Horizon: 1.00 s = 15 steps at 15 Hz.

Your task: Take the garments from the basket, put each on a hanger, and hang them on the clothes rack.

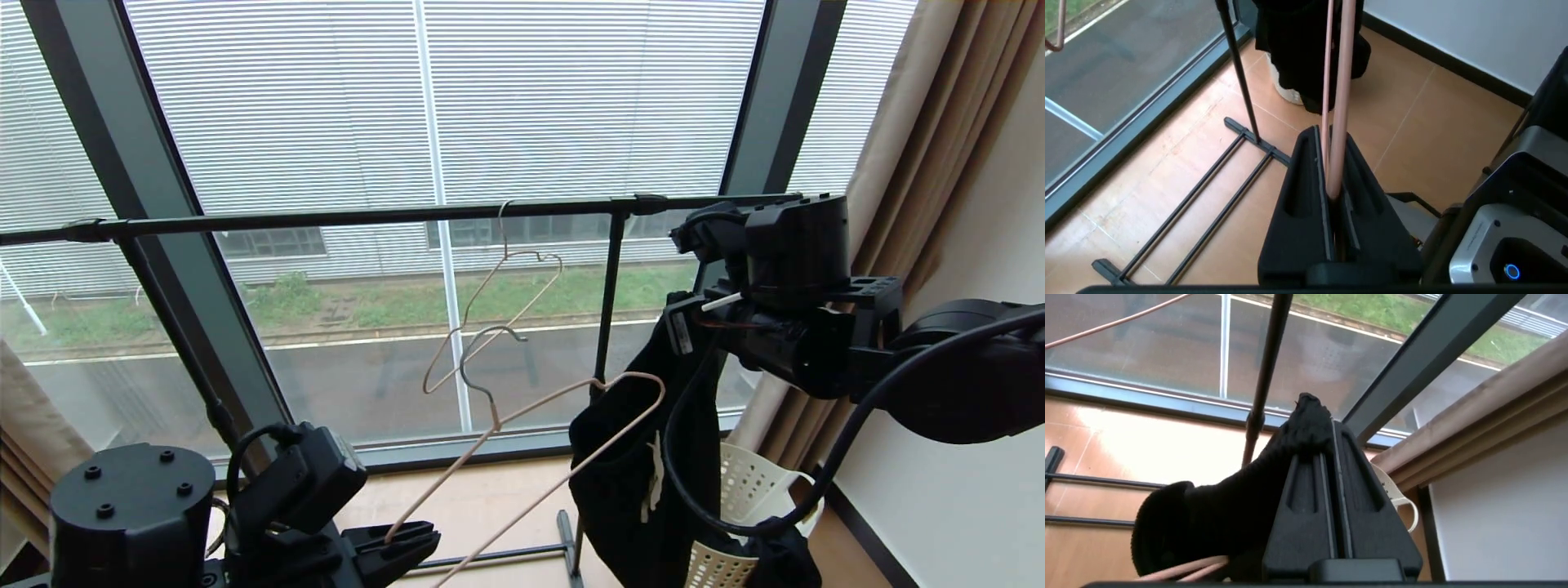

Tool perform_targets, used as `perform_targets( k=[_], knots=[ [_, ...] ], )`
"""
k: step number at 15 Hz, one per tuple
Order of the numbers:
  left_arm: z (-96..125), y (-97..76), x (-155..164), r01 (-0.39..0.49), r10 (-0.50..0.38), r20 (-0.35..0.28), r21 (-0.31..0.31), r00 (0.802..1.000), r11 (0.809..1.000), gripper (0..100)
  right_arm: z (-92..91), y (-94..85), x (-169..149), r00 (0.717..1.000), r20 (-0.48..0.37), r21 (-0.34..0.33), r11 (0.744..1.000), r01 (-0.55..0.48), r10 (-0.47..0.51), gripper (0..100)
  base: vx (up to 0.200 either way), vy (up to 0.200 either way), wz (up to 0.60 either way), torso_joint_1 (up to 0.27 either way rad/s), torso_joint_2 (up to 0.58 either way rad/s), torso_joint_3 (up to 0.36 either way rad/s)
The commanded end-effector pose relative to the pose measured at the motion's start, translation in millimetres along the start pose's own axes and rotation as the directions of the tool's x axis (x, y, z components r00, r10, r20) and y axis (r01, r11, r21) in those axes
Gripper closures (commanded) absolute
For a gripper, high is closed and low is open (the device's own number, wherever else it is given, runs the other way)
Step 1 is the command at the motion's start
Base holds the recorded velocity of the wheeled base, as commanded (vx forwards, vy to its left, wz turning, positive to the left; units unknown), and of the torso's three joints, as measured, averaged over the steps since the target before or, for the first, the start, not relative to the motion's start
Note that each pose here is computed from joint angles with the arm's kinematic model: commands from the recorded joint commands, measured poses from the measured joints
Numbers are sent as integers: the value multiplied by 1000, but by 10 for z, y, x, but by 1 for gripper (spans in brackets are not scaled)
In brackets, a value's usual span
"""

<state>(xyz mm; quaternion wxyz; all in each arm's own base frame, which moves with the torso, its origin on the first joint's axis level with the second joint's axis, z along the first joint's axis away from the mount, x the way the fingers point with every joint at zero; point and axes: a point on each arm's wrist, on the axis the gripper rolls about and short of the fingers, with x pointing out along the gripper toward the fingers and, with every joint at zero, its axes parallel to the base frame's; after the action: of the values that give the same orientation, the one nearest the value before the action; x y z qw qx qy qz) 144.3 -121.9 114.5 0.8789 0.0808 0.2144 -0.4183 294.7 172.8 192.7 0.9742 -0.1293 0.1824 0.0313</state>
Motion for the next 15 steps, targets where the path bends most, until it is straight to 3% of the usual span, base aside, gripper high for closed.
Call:
perform_targets(
  k=[1,7,15],
  knots=[
    [7,19,136,4,-4,-31,12,1000,1000,100,-37,66,-38,1000,-8,-15,1000,-19,19,100,0,0,0,0,0,0],
    [119,94,227,-20,20,3,10,1000,1000,100,-96,106,-170,999,-13,-35,999,-41,41,100,0,0,0,0,0,0],
    [100,124,367,-21,21,-5,7,1000,1000,100,-92,589,-642,982,43,-100,979,-178,183,100,0,0,0,0,0,0]
  ],
)
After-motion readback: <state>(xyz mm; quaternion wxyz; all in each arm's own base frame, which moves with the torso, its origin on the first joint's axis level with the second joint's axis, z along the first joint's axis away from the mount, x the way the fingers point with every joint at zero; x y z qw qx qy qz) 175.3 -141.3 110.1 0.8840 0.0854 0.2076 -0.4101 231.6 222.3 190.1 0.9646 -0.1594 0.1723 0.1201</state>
